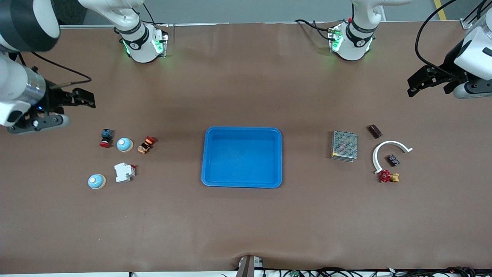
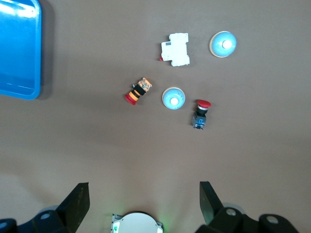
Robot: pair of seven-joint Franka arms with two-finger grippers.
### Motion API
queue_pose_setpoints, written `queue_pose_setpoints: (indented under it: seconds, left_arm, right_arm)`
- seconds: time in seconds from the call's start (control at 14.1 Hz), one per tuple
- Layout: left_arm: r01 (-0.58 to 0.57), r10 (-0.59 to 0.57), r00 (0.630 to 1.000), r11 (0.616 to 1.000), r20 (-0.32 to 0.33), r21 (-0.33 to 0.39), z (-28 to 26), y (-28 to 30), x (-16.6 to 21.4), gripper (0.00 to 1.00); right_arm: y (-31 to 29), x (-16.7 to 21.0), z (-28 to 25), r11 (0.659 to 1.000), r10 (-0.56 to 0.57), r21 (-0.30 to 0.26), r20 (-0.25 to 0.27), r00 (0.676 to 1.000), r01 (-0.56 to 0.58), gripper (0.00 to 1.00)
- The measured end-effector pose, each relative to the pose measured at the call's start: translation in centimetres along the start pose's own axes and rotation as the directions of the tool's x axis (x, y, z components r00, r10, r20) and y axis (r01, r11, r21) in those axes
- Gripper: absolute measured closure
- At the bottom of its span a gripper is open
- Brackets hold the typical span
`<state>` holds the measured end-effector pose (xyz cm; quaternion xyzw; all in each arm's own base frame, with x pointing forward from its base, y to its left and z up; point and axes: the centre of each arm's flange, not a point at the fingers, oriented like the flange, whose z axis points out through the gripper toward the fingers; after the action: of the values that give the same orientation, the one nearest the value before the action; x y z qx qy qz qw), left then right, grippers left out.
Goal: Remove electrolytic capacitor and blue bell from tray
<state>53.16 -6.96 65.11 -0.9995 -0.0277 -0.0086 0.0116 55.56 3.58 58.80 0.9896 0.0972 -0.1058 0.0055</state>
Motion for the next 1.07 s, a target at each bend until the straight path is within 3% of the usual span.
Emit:
queue_pose_setpoints:
  seconds: [0.28, 0.64, 1.07]
  left_arm:
    - [-0.032, 0.032, 0.999, 1.000, -0.002, 0.000, -0.1, -1.0, 0.1, 0.00]
    - [-0.028, 0.028, 1.000, 1.000, -0.003, 0.000, -0.1, -1.3, 0.2, 0.00]
    - [-0.028, 0.028, 1.000, 1.000, -0.005, 0.000, -0.2, -1.5, 0.2, 0.00]
  right_arm:
    - [2.5, -3.9, -6.4, 0.999, 0.037, 0.006, -0.024, 0.999, -0.037, 0.00]
    - [7.7, -5.3, -6.9, 0.994, 0.111, 0.022, -0.040, 0.993, -0.110, 0.00]
    - [7.9, -4.2, -6.5, 0.994, 0.110, 0.019, -0.068, 0.992, -0.109, 0.00]
